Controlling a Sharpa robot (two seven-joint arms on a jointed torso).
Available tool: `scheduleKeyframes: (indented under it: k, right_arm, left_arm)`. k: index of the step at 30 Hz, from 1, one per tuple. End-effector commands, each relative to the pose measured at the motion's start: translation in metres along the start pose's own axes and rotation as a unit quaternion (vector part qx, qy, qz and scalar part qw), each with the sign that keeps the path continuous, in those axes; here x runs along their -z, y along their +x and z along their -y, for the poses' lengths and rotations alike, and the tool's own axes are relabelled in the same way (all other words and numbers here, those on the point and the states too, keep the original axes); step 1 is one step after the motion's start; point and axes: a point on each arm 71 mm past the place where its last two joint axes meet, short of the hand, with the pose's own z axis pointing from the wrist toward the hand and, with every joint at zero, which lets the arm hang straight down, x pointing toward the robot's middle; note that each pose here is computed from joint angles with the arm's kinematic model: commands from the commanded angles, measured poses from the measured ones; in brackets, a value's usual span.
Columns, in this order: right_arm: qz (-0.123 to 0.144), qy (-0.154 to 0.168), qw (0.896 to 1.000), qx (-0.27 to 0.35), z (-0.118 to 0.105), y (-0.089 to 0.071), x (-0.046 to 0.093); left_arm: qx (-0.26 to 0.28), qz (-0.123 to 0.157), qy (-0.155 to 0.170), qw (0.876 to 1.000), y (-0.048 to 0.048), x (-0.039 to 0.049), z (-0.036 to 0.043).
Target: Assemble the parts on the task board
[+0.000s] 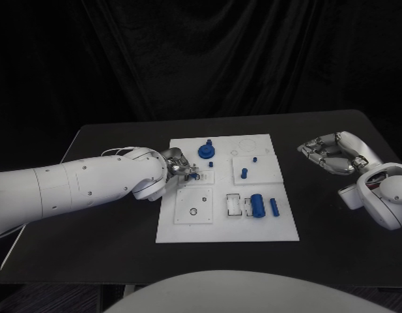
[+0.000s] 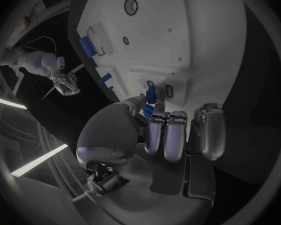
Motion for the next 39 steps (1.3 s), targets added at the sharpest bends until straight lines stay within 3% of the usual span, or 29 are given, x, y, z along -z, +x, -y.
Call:
scheduleKeyframes:
  k: [1, 39]
  right_arm:
    - [-0.005, 0.009, 1.000, -0.001, 0.0018, 0.0014, 0.0005]
    - [-0.008, 0.015, 1.000, -0.002, 0.0035, 0.0022, 0.0010]
  left_arm:
    - [-0.004, -0.018, -0.003, 1.000, 0.0077, -0.0005, -0.0028]
    - [-0.009, -0.035, -0.008, 0.999, 0.0118, -0.0004, -0.0102]
